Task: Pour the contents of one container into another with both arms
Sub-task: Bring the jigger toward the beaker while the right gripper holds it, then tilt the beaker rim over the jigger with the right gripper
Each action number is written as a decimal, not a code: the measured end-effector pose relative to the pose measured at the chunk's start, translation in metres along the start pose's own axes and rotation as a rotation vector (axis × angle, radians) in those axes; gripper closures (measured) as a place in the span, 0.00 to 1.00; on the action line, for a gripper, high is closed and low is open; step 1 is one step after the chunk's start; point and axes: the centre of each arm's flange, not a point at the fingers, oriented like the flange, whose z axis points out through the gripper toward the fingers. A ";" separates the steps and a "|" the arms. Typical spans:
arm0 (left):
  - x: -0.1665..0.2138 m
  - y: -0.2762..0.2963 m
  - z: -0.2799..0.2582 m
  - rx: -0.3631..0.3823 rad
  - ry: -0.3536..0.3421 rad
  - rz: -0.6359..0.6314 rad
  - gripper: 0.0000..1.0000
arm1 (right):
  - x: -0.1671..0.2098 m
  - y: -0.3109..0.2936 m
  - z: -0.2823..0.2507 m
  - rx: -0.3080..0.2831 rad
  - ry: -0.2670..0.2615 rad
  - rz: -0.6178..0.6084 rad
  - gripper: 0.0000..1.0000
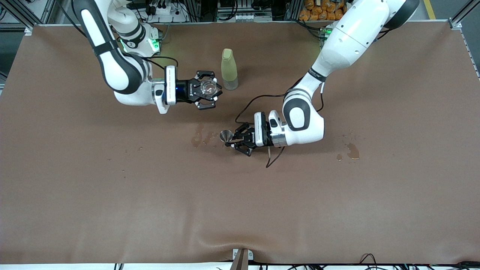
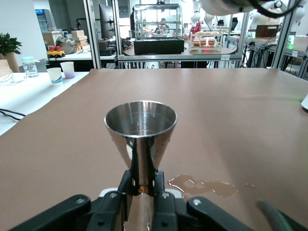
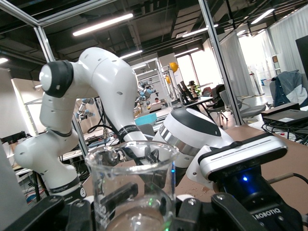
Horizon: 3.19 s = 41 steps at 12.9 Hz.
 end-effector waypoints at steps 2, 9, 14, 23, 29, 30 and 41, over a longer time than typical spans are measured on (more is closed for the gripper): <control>-0.001 0.004 0.005 -0.008 -0.001 -0.014 0.79 | -0.004 -0.007 0.014 -0.019 -0.002 0.014 0.85; -0.005 0.009 0.009 -0.016 -0.009 -0.016 0.79 | -0.009 -0.006 0.019 -0.103 -0.001 0.050 0.85; -0.009 0.012 0.010 -0.020 -0.017 -0.020 0.79 | -0.015 -0.006 0.022 -0.116 0.003 0.159 0.85; -0.016 0.016 0.009 -0.024 -0.028 -0.029 0.79 | -0.030 0.017 0.041 -0.135 0.031 0.327 0.85; -0.022 0.019 0.008 -0.027 -0.037 -0.037 0.79 | -0.042 0.028 0.045 -0.144 0.030 0.407 0.85; -0.022 0.019 0.008 -0.027 -0.037 -0.038 0.79 | -0.043 0.028 0.045 -0.146 0.030 0.422 0.85; -0.024 0.021 0.009 -0.029 -0.040 -0.041 0.79 | -0.047 0.032 0.041 -0.158 0.041 0.606 0.85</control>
